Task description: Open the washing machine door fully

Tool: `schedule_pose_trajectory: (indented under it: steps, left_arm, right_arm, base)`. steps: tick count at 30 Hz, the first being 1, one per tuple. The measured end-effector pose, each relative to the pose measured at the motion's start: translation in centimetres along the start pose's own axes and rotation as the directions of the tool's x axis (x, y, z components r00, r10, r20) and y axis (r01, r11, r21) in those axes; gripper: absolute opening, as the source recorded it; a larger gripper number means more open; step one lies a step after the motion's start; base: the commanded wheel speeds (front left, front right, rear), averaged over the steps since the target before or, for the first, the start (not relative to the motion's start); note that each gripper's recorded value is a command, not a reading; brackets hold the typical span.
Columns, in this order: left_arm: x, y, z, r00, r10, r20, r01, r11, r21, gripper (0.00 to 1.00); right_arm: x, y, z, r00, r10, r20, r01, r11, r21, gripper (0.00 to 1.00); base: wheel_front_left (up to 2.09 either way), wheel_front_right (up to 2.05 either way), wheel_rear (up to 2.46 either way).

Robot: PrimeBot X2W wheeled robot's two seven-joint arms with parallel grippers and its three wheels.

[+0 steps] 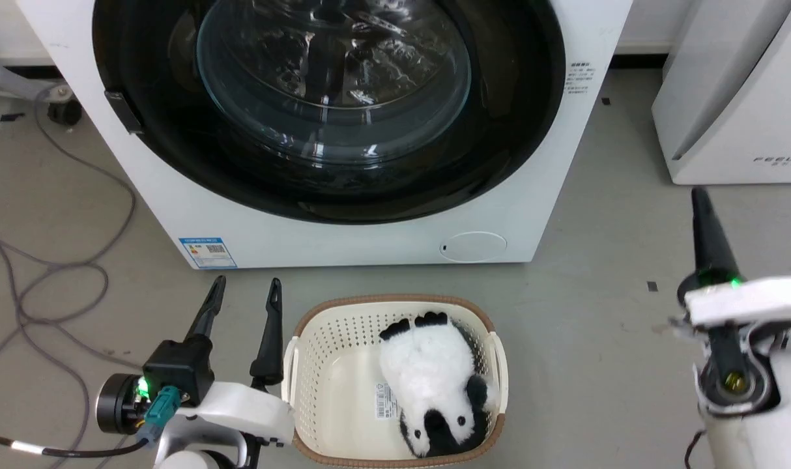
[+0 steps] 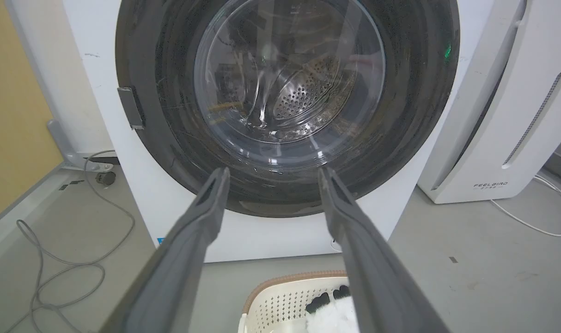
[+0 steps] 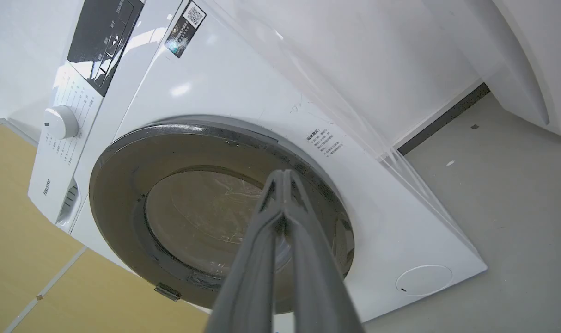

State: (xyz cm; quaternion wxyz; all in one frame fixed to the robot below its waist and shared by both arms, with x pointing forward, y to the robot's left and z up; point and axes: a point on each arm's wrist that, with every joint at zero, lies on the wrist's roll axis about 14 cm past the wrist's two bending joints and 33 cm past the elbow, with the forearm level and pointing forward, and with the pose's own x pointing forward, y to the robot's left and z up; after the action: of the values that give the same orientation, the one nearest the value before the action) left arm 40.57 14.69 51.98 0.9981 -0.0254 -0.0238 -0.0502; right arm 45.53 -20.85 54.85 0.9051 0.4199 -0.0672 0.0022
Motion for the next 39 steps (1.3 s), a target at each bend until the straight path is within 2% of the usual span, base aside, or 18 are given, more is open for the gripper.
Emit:
schedule_pose_trajectory:
  steps: [13, 20, 30, 39]
  left_arm:
    - [2.0, -0.6, -0.6, 0.999, -0.037, 0.013, 0.037, 0.999, -0.010, 1.00]
    - [3.1, -0.8, -1.0, 0.998, -0.052, 0.021, 0.052, 0.999, -0.014, 1.00]
    - [4.5, -0.6, -1.7, 0.998, -0.059, 0.031, 0.059, 0.998, -0.020, 1.00]
    - [5.4, -0.5, -2.5, 0.997, -0.067, 0.034, 0.068, 0.997, -0.041, 1.00]
  right_arm:
    - [7.6, 1.5, 1.4, 0.999, 0.034, -0.008, -0.033, 0.996, 0.079, 0.00]
    - [11.7, 3.3, 1.7, 0.997, 0.064, -0.034, -0.061, 0.995, 0.077, 0.00]
    - [16.6, 5.8, 0.0, 0.975, 0.097, -0.199, -0.092, 0.995, 0.035, 0.00]
    - [18.5, 7.5, -3.1, 0.904, 0.098, -0.415, -0.122, 0.992, -0.031, 0.00]
  base:
    - [0.00, 0.00, 0.00]
    - [0.00, 0.00, 0.00]
    - [0.00, 0.00, 0.00]
    - [0.00, 0.00, 0.00]
